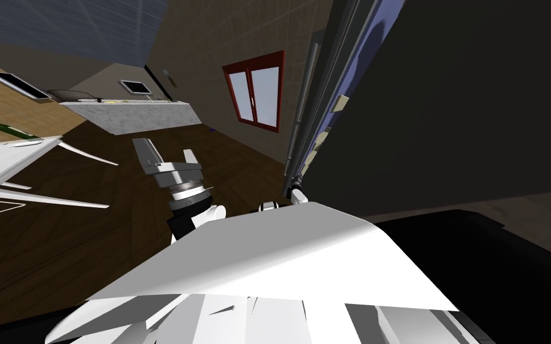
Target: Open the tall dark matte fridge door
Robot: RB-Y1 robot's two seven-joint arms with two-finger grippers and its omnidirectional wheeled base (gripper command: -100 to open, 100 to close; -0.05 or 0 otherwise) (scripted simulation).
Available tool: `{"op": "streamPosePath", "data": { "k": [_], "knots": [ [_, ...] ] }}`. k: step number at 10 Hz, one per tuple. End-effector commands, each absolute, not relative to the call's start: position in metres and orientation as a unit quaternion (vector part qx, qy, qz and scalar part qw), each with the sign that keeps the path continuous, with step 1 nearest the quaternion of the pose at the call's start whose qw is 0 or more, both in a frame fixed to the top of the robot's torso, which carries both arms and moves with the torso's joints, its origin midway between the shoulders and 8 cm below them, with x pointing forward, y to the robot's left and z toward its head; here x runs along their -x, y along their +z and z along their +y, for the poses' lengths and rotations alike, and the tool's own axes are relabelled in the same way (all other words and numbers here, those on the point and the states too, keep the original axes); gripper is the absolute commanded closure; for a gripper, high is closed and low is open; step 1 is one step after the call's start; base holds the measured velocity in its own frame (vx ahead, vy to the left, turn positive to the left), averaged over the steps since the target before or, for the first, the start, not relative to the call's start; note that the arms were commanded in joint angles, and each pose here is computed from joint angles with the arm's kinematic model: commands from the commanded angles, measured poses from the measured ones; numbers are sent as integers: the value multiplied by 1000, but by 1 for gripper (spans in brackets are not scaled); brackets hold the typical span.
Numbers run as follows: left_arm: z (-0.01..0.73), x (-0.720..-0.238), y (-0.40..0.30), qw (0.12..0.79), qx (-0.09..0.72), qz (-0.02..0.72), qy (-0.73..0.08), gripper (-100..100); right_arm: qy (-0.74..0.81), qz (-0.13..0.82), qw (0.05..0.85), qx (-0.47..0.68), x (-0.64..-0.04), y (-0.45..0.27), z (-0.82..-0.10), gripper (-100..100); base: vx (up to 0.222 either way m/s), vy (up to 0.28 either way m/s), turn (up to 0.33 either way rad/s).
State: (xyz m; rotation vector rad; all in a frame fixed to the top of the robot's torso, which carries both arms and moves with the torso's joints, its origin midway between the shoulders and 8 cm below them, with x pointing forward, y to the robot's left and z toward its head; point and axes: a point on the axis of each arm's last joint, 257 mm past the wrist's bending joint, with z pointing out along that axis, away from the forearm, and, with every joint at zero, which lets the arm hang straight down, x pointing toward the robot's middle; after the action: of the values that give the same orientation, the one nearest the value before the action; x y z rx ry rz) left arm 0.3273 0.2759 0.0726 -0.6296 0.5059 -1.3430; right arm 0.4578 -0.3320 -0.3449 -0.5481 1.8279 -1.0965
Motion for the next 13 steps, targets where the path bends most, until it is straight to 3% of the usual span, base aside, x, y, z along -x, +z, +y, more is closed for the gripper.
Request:
{"op": "streamPosePath", "data": {
  "k": [1, 13],
  "knots": [
    [276, -327, 73, 708, 284, 228, -605, 0, -477, 720, 440, 246, -453, -335, -339, -100, 72, 16, 9],
    [276, -327, 73, 708, 284, 228, -605, 0, -605, 614, 372, 343, -426, -298, -358, -100, 58, 17, 11]
  ]
}}
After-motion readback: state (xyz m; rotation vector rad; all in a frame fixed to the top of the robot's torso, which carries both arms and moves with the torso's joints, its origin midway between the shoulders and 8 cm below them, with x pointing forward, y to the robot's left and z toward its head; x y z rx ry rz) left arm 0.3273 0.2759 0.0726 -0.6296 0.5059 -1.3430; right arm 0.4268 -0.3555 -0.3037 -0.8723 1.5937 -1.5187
